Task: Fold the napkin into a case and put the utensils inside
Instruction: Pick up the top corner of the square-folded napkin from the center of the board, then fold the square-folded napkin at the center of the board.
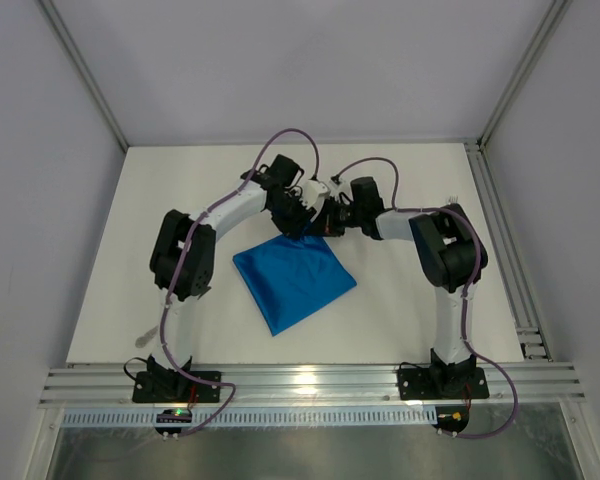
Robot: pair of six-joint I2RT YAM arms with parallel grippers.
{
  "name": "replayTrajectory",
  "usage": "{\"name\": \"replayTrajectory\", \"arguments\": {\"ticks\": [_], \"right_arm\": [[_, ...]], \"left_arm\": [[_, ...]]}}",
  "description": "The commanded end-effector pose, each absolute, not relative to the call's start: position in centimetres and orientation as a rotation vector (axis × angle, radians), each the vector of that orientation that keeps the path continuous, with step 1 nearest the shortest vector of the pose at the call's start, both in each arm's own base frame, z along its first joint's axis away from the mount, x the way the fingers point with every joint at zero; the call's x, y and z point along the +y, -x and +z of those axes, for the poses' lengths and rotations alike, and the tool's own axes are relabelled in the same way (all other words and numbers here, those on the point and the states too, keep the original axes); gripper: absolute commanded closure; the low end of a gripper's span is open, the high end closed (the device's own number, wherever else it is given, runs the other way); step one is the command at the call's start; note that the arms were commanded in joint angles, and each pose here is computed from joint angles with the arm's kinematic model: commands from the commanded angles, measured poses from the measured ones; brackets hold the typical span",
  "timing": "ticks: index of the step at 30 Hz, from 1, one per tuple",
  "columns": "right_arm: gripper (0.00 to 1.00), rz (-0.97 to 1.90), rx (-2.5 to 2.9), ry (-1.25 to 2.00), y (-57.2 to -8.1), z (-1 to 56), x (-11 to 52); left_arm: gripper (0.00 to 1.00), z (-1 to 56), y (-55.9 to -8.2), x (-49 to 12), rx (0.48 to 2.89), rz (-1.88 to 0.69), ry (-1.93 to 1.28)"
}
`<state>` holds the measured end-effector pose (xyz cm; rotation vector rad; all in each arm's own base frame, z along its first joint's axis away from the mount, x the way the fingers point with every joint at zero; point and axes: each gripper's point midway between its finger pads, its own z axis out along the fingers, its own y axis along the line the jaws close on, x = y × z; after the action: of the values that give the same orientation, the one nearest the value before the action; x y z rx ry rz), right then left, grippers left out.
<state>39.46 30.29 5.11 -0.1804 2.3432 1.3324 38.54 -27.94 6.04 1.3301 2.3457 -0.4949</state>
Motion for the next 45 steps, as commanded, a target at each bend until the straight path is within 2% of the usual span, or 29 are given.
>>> {"name": "replayTrajectory", "arguments": {"ticks": [1, 2, 5, 9, 13, 18, 23, 30, 37, 45], "right_arm": [[0.96, 1.309, 2.265, 0.243, -39.9, 7.2, 31.1], [0.96, 1.298, 2.259, 0.266, -39.7, 7.4, 31.3], [0.96, 1.266, 2.263, 0.286, -39.3, 7.4, 31.5], [0.96, 1.217, 2.249, 0.349, -38.1, 8.2, 32.2], [0.96, 1.167, 2.224, 0.4, -36.7, 9.2, 32.7], [0.96, 1.096, 2.188, 0.503, -33.8, 10.2, 34.1], [0.96, 1.094, 2.161, 0.583, -30.3, 10.6, 35.8], [0.96, 1.094, 2.152, 0.698, -26.4, 10.3, 37.3], [0.96, 1.119, 2.142, 0.844, -22.2, 9.5, 38.4], [0.96, 1.088, 2.168, 0.895, -19.3, 7.6, 38.4]], "left_arm": [[0.58, 10.2, -39.7, -27.6, 2.273, -0.489, -1.246], [0.54, 10.7, -39.8, -27.4, 2.276, -0.496, -1.227], [0.49, 12.8, -39.6, -25.6, 2.301, -0.516, -1.146], [0.49, 14.3, -38.8, -21.7, 2.39, -0.519, -1.012], [0.5, 12.3, -36.9, -15.8, 2.561, -0.48, -0.857], [0.61, 9.6, -34.1, -11.7, 2.684, -0.413, -0.759], [0.66, 8.1, -32.0, -11.2, 2.727, -0.416, -0.763], [0.68, 6.8, -32.6, -11.6, 2.745, -0.44, -0.719], [0.79, 4.9, -32.9, -11.4, 2.786, -0.425, -0.714], [0.83, 4.1, -32.9, -11.6, 2.791, -0.437, -0.711]]}}
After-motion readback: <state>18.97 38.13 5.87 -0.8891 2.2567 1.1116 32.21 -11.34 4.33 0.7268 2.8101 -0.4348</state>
